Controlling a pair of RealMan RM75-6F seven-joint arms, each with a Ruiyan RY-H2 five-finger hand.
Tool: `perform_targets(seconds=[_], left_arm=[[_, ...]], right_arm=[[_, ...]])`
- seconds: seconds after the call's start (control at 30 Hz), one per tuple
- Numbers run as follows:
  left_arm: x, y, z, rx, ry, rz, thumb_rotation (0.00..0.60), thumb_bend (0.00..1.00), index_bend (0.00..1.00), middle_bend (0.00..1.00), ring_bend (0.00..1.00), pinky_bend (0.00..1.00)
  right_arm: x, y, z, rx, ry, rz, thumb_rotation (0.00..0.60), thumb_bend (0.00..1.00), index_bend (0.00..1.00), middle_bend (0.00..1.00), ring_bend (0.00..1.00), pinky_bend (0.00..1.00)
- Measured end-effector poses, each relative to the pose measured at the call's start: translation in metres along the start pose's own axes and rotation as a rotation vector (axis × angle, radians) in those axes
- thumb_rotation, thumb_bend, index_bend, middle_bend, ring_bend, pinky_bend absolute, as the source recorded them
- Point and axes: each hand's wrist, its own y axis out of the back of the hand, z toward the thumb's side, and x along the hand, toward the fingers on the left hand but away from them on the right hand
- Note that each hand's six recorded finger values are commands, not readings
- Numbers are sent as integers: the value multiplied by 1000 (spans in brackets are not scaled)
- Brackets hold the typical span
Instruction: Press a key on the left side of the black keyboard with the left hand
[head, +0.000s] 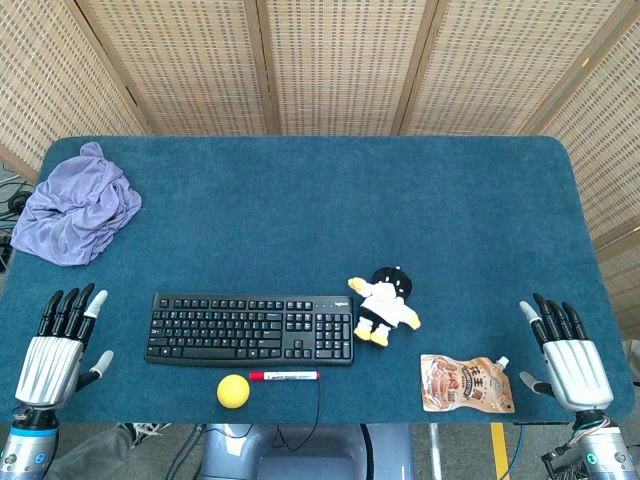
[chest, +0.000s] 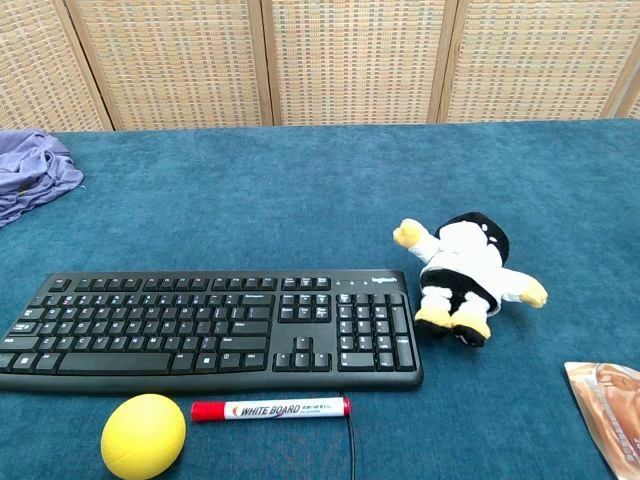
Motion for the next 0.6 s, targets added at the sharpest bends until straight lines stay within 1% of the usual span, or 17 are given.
perform_targets(seconds=[0.6], left_arm=[[1, 1, 0, -7, -4, 6, 600, 264, 0, 0, 0, 0]], right_arm=[[-1, -1, -1, -3, -3, 6, 600, 0, 0, 0, 0, 0]])
